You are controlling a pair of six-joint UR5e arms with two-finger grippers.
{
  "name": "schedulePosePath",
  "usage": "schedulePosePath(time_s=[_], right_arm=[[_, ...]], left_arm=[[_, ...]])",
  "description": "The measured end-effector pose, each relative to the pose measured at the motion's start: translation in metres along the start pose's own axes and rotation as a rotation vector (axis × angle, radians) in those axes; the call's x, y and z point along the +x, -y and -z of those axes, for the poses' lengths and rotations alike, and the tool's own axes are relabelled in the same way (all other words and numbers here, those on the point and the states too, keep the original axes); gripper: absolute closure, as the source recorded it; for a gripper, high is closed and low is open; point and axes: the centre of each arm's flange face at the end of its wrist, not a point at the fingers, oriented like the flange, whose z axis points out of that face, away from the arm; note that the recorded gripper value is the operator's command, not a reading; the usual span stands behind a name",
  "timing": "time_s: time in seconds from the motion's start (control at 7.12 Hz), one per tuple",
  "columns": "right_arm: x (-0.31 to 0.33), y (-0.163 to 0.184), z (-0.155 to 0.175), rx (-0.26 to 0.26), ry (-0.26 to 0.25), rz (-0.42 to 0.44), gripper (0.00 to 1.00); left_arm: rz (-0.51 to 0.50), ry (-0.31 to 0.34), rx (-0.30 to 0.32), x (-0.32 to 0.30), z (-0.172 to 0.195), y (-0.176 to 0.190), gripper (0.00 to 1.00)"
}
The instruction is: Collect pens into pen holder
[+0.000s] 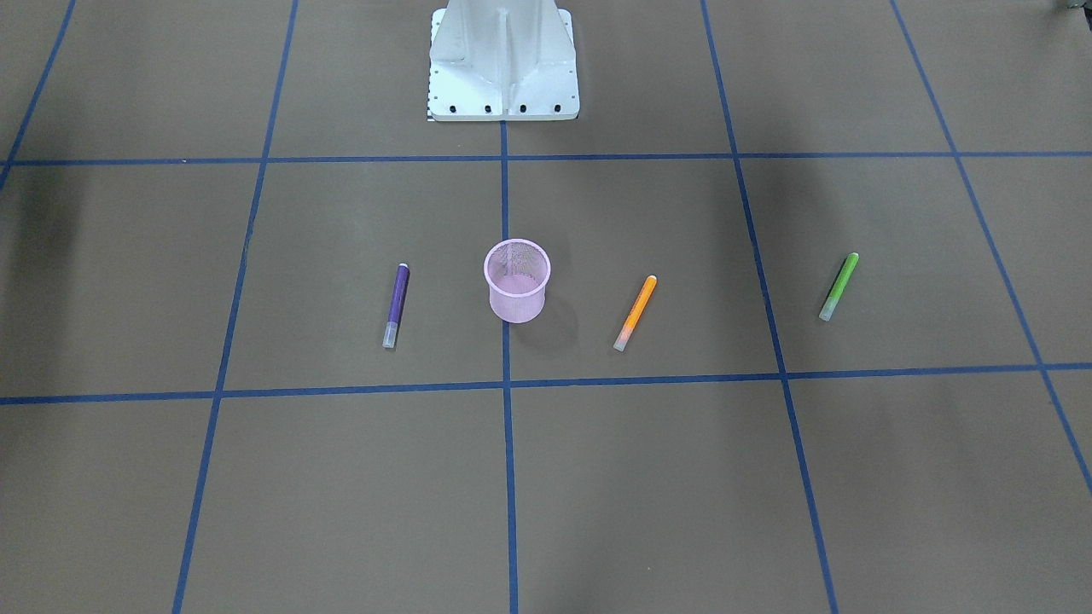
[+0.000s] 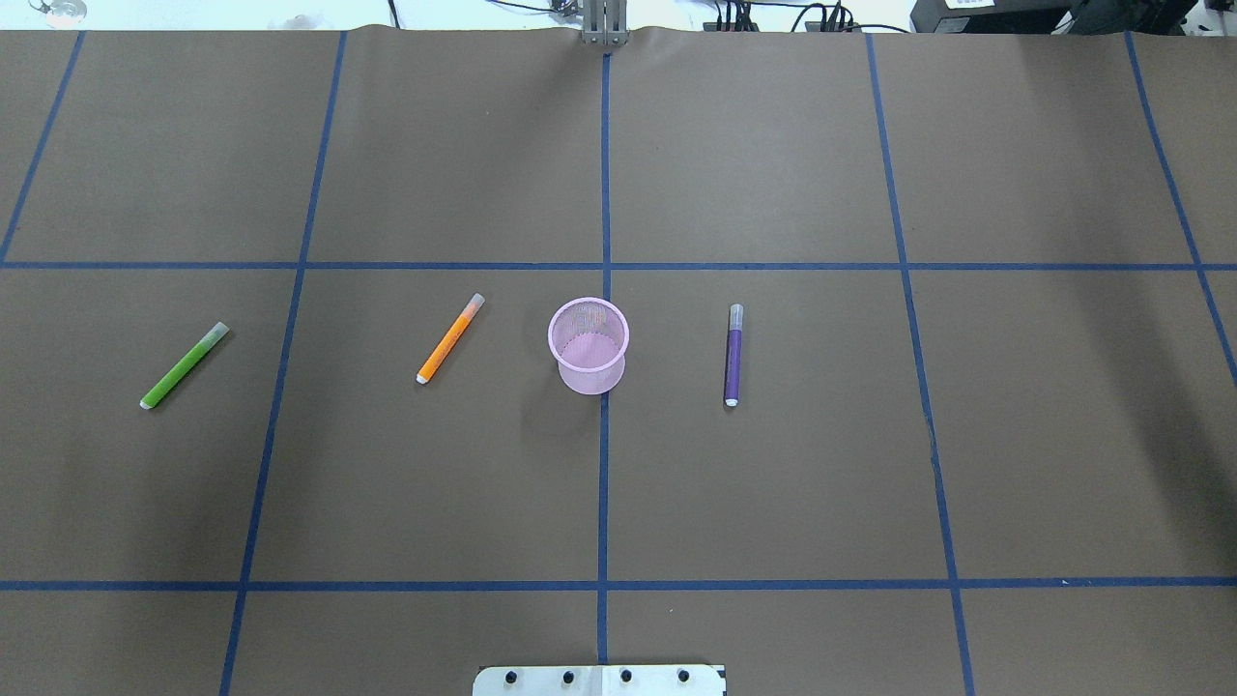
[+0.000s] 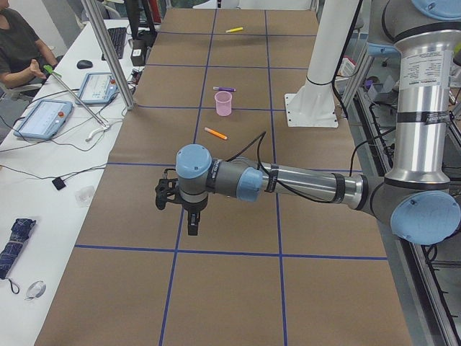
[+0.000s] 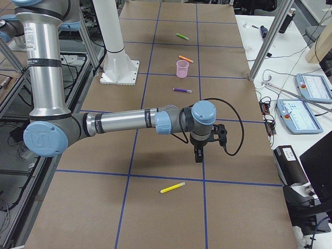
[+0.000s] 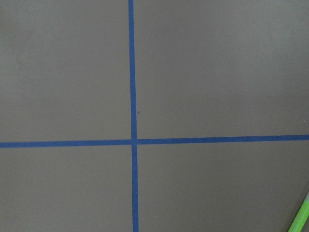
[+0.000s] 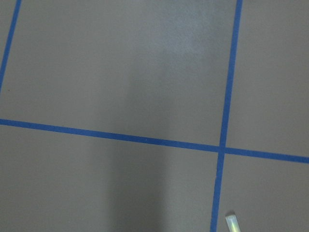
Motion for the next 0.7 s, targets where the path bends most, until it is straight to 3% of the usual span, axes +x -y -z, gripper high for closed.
schedulePosePath(time_s=[0.28, 0.7], right_arm=[[0.008, -0.014, -0.009, -0.034, -0.016, 0.019, 0.00], [0.009, -0.025, -0.011, -0.033, -0.020, 0.033, 0.00]], left_arm=[[0.006, -0.008, -0.025, 0.005, -0.002, -0.010, 0.00], [0.009, -0.027, -0.034, 0.005, -0.003, -0.025, 0.00]])
